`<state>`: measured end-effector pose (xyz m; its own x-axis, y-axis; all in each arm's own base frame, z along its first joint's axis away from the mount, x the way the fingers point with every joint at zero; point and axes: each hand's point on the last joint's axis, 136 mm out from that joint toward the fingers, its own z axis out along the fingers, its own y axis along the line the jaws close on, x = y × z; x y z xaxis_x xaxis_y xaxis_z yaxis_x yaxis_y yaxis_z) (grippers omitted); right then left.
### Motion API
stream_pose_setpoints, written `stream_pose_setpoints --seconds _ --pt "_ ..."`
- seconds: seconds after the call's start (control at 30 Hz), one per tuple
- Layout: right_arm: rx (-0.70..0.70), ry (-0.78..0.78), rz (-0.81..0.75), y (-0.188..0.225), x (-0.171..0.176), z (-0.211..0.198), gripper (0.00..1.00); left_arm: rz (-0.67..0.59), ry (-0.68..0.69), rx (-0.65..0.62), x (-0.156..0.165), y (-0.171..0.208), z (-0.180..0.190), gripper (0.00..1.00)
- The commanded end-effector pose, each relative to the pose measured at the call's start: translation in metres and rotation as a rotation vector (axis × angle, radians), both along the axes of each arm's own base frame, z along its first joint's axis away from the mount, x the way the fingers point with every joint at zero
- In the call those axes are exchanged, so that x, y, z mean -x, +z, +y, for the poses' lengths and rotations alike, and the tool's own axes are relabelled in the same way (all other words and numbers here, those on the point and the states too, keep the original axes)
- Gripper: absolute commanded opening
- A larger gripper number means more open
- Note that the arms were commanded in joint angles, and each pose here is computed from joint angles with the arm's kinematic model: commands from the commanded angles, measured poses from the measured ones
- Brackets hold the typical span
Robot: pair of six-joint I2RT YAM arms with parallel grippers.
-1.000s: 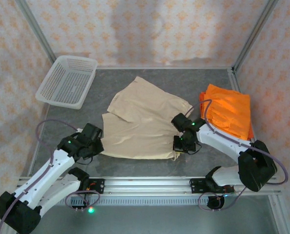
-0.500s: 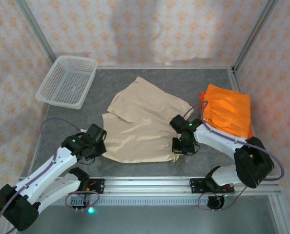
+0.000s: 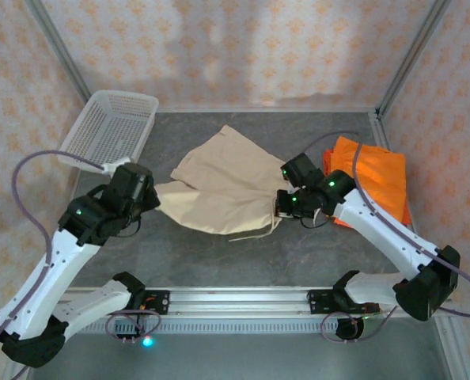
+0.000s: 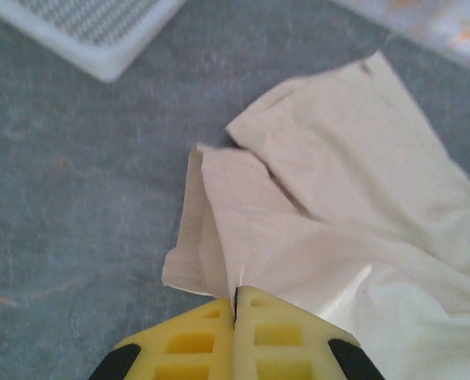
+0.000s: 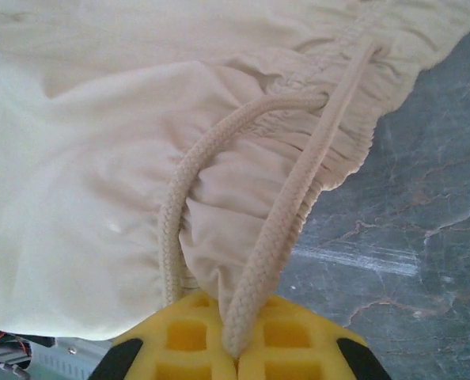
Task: Fold and stack the shorts
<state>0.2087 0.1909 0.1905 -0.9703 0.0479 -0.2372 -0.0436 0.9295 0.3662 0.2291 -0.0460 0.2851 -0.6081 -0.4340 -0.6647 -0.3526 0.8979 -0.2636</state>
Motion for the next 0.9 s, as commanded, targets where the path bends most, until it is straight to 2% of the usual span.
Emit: stream_pose_setpoints --seconds 0.0,0.17,0.43,0.87 --pt "0.094 0.010 0.012 0.004 0.012 -0.020 0.00 0.014 0.006 -0.182 0.001 0.019 0.021 0.00" --pt "0.096 0.002 -0.006 0.009 0.010 -0.021 0.00 -0.007 -0.017 -0.265 -0.018 0.042 0.019 0.00" --pt "0.167 -0.033 0.016 -0.001 0.002 -0.034 0.00 -0.036 -0.049 -0.398 -0.084 0.061 -0.006 0.00" --pt "0.010 -0.162 0.146 -0.024 -0.023 -0.043 0.00 -0.059 -0.094 -0.492 -0.208 0.071 -0.064 0.00"
